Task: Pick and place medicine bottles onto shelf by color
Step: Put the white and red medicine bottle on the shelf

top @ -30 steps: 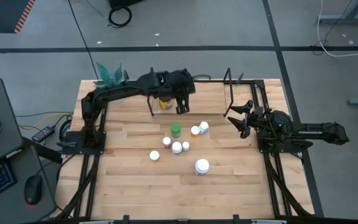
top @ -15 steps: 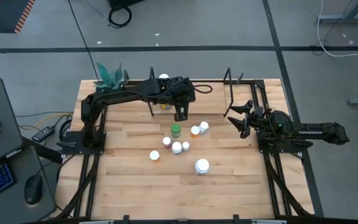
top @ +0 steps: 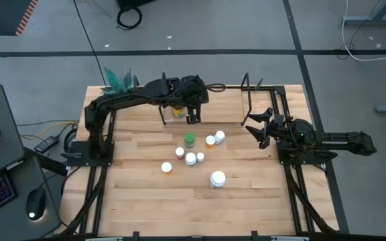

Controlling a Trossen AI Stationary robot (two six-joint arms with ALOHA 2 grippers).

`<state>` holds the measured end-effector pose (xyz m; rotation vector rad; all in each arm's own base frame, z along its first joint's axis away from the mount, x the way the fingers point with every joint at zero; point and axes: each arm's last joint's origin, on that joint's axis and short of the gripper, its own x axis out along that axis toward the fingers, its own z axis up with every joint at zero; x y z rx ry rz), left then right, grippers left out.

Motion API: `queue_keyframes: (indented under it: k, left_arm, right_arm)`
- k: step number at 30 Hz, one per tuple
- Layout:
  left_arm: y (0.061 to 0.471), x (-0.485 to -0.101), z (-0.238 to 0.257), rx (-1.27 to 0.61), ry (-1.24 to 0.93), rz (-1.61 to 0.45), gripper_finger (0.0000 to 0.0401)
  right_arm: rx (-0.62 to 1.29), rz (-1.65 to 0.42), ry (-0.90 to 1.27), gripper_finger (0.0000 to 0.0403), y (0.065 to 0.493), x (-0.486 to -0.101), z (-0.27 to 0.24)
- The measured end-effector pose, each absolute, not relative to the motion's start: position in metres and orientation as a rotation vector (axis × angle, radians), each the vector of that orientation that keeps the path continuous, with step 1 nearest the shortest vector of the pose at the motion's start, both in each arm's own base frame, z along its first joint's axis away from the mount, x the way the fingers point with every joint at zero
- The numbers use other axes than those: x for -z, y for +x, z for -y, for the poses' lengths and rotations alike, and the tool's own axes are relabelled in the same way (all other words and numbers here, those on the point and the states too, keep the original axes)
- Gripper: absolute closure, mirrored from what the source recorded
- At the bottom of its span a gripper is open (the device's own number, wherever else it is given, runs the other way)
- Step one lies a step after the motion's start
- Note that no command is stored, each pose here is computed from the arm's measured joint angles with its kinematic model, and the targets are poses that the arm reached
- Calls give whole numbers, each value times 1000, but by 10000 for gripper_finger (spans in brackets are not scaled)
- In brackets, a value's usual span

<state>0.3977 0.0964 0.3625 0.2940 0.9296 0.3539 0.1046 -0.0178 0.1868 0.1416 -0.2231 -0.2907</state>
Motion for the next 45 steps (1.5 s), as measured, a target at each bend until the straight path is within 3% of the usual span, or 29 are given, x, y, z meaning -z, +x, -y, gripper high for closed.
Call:
queue_keyframes:
  k: [12, 26, 35, 45]
  left_arm:
    - [387, -363, -109, -334, 294, -988, 390]
    - [320, -440, -53, -283, 298, -797, 390]
    - [299, -379, -32, -248, 277, -761, 396]
    - [265, -354, -12, -234, 200, -595, 386]
  right_arm:
    - [291, 224, 142, 114, 105, -187, 18]
    - [291, 223, 142, 114, 105, -187, 18]
    - [291, 224, 142, 114, 105, -187, 18]
    - [289, 223, 142, 114, 105, -187, 18]
